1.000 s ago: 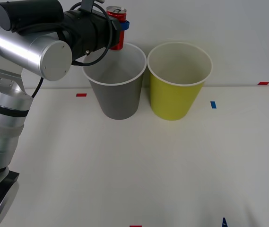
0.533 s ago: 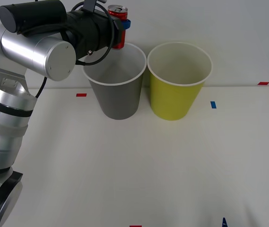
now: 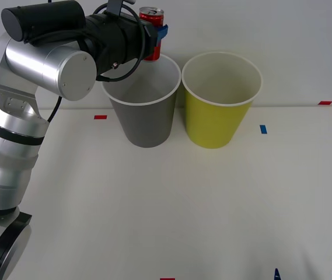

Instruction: Put cans in the gray bin and PET bottles in the light green bin.

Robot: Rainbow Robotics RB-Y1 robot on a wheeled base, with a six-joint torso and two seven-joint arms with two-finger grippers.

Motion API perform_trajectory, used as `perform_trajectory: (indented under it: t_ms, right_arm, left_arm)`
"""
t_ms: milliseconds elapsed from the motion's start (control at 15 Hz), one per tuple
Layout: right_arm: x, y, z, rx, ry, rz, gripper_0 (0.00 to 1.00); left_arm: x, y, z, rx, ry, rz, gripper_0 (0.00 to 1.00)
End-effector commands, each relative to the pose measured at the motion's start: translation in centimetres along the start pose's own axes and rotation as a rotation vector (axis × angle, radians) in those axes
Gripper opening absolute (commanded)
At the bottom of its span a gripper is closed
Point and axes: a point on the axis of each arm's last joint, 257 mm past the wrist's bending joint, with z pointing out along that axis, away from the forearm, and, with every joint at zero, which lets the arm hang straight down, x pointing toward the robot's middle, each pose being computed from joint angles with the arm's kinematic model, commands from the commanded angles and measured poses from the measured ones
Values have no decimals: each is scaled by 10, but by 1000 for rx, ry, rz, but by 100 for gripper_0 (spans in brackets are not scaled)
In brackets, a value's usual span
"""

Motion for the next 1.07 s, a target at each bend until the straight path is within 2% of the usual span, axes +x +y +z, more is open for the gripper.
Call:
perform_trajectory:
  t_ms: [67,200,333,667,1067]
  right_arm:
    - [0,0,0,0,0,0,100]
    - [0,0,0,0,0,0,100]
    - [0,0,0,0,0,0,100]
    - [0,0,0,0,0,0,100]
    - [0,0,0,0,0,0,100]
  left_arm:
    - [1,13,-3,-28,7,36,100]
    - [1,16,-5,-28,9,41,100]
    - [11,11,-14,-18,5,28,100]
    - [48,-10,-82,-25,-31,0,100]
    - [98,-15,-146,-58,25,0,100]
